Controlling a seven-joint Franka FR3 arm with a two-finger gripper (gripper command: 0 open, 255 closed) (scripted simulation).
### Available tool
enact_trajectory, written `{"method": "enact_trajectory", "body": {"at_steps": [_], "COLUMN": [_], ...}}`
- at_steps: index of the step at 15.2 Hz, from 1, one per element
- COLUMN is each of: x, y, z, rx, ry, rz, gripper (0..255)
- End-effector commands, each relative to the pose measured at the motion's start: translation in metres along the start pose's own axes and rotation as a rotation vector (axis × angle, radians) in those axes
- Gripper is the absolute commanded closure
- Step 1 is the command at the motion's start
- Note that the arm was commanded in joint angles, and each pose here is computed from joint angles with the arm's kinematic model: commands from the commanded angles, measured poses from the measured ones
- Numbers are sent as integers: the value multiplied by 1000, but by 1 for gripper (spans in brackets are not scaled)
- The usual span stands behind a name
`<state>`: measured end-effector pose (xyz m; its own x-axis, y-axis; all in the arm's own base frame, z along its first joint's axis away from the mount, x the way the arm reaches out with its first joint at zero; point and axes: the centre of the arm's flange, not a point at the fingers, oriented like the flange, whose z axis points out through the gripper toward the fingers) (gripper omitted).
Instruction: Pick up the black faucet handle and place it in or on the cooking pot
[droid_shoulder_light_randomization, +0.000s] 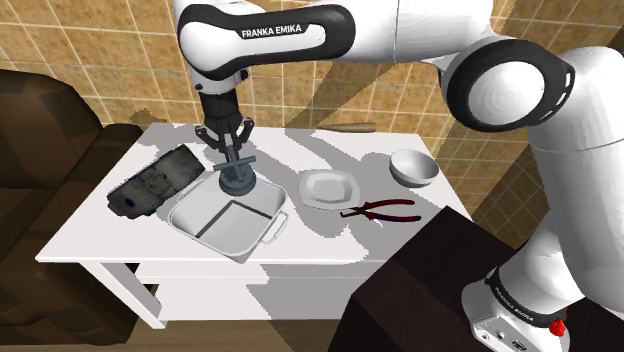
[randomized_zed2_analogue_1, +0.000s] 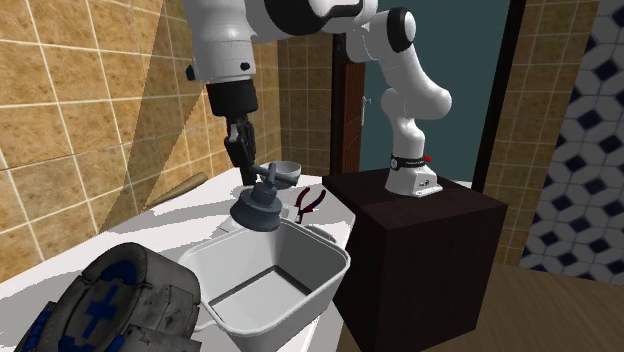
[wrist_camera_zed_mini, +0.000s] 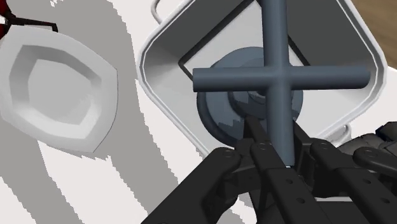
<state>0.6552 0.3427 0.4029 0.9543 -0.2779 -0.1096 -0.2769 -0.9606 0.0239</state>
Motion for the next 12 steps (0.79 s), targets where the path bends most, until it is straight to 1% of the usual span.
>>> {"method": "enact_trajectory", "body": {"at_steps": [1, 2, 12], "x": [12, 15, 21], "y": [-22, -28, -29], "z": [-4, -5, 48], "rx": [0, 0, 0], "ry": [0, 0, 0], "rz": [2, 2, 2], "gripper": [255, 255, 255]}}
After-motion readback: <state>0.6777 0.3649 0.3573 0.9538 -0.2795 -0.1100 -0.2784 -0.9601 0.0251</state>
